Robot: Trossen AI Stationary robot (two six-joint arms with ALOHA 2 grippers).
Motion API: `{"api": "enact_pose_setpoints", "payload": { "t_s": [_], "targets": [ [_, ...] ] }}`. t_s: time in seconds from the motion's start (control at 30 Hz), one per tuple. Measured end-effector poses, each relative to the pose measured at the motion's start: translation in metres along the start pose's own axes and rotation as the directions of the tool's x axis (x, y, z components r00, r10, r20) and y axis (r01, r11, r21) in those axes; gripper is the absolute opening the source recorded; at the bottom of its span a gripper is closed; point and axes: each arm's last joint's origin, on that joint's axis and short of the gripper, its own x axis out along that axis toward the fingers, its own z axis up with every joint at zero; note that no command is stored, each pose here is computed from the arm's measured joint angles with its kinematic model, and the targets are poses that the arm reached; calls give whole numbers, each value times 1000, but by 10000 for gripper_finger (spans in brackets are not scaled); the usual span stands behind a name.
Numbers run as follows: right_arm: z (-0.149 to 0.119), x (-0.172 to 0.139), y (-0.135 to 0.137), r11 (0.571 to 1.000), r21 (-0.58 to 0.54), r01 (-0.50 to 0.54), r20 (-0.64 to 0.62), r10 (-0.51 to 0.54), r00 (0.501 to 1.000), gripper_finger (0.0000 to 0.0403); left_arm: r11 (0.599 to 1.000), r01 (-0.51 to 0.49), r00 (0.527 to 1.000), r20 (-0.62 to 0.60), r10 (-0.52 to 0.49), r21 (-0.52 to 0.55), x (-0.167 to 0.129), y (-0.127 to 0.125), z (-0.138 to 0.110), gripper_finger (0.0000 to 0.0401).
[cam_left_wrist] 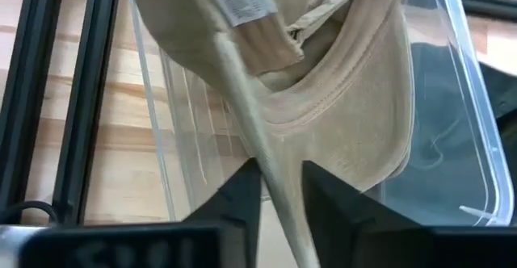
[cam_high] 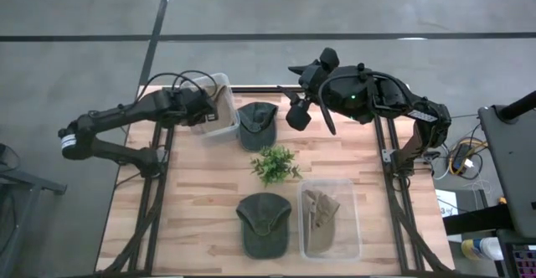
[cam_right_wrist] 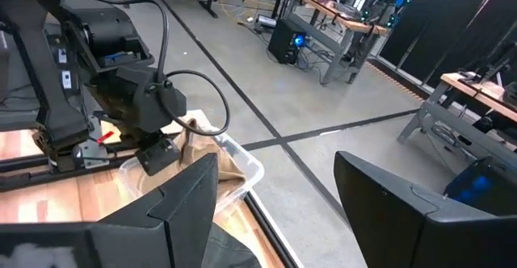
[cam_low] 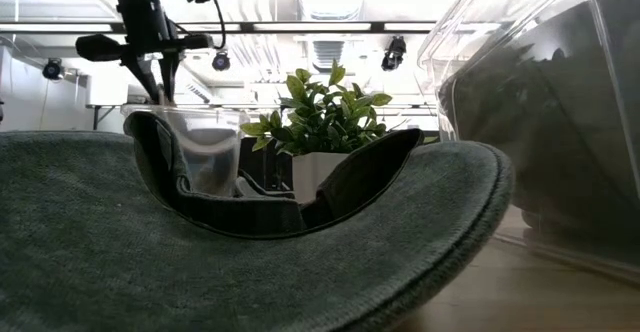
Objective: Pick & Place hat
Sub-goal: Put the brown cap into the top transparent bin, then put the brown cap from the bottom transparent bin into the top transparent bin
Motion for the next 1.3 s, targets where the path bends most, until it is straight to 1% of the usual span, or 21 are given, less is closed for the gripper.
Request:
{"api": "enact_pose_setpoints", "payload": {
  "t_s": [0.13, 0.23, 0.3, 0.37, 0.57, 0.67, 0.8, 0.93, 1.1, 1.2, 1.3],
  "targets": [
    [0, 0, 0, 1000, 15, 0, 0, 0, 1000, 244, 1000, 4, 1000, -17, -4, 13, 0, 0, 0, 144],
    [0, 0, 0, 1000, 15, 0, 0, 0, 1000, 247, 1000, -12, 1000, -28, 12, 10, -2, 4, -1, 182],
    [0, 0, 0, 1000, 15, 0, 0, 0, 1000, 246, 1000, -20, 999, -41, 20, 5, -8, 6, 1, 201],
    [0, 0, 0, 1000, 14, 0, 0, 0, 1000, 244, 1000, -4, 999, -36, 4, 9, -16, 5, 5, 212],
    [0, 0, 0, 1000, 7, 1, -4, -1, 1000, 244, 997, 74, 997, 8, -74, 10, -39, -1, 17, 218],
    [-4, 0, 0, 999, -36, 1, -33, -2, 999, 246, 991, 123, 992, 35, -125, 44, -53, -5, 24, 218],
    [-11, 0, 0, 998, -59, 2, -95, -7, 995, 246, 973, 205, 975, 63, -212, 106, -71, -10, 31, 218],
    [-20, -1, -1, 998, -57, 14, -171, -23, 985, 247, 939, 289, 944, 107, -312, 185, -87, -16, 39, 218],
    [-28, -1, -4, 994, -22, 105, -233, -107, 966, 240, 882, 347, 903, 140, -406, 319, -105, -20, 48, 218],
    [-31, -1, -4, 992, 33, 123, -250, -111, 962, 237, 854, 357, 886, 153, -438, 378, -116, -20, 53, 218],
    [-35, -1, -3, 990, 82, 116, -283, -89, 955, 237, 832, 378, 868, 156, -471, 406, -125, -19, 56, 218]
  ]
}}
